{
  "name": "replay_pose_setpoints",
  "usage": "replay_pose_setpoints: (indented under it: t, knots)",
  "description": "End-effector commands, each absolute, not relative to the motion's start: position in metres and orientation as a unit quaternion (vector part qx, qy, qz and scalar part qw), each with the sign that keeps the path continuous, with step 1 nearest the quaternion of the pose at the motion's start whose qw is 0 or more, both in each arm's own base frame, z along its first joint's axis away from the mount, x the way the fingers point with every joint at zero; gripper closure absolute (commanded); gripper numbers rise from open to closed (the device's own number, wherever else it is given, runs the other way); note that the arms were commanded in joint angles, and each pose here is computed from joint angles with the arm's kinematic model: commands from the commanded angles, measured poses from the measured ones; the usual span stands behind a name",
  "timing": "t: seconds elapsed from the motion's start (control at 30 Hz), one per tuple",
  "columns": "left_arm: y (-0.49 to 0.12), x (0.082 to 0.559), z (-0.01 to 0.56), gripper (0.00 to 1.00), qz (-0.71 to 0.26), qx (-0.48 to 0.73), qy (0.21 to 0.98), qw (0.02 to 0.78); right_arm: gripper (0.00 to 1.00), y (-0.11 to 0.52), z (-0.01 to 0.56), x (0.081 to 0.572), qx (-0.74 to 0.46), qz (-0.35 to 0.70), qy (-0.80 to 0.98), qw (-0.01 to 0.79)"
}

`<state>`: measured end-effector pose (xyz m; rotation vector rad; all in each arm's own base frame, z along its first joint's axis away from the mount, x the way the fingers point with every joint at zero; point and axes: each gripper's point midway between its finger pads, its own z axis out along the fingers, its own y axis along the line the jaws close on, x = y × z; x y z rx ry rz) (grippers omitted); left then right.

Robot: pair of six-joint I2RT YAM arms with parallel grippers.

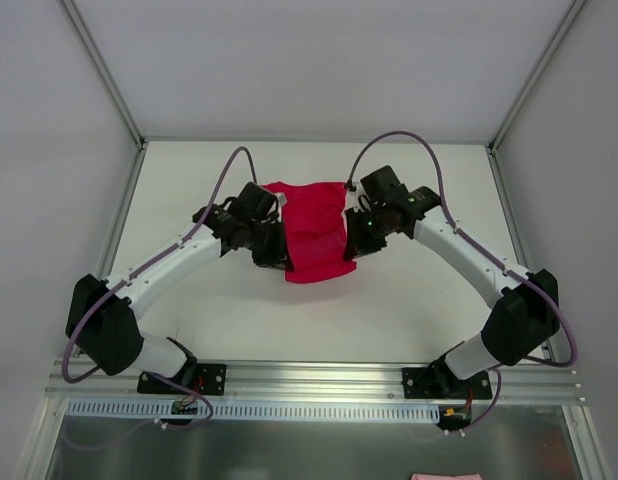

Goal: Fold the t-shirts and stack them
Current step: Fold the long partially folded tshirt into a neat square

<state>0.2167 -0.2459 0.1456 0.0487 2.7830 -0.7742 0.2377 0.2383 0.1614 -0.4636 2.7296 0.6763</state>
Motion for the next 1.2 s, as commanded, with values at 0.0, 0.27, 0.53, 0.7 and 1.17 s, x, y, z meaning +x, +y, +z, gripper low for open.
replay_pose_setpoints:
  t: [0.0, 0.27, 0.53, 0.7, 1.17]
  knots:
    - [-0.239, 0.228, 0.147, 1.00, -0.223, 0.036, 0.966, 0.124, 0.99, 0.233, 0.171, 0.255, -0.169, 0.208, 0.950, 0.158]
    - [-0.256, 0.262, 0.136, 1.00, -0.213, 0.041, 0.968, 0.128, 0.99, 0.255, 0.175, 0.314, -0.183, 0.197, 0.946, 0.179]
    - [-0.256, 0.286, 0.140, 1.00, -0.215, 0.038, 0.966, 0.137, 0.99, 0.268, 0.170, 0.374, -0.153, 0.211, 0.948, 0.181]
    - [-0.253, 0.309, 0.164, 1.00, -0.228, 0.035, 0.959, 0.163, 0.99, 0.269, 0.189, 0.391, -0.145, 0.222, 0.943, 0.200]
    - [-0.223, 0.375, 0.172, 1.00, -0.242, -0.009, 0.952, 0.187, 0.99, 0.267, 0.191, 0.435, -0.115, 0.239, 0.939, 0.218]
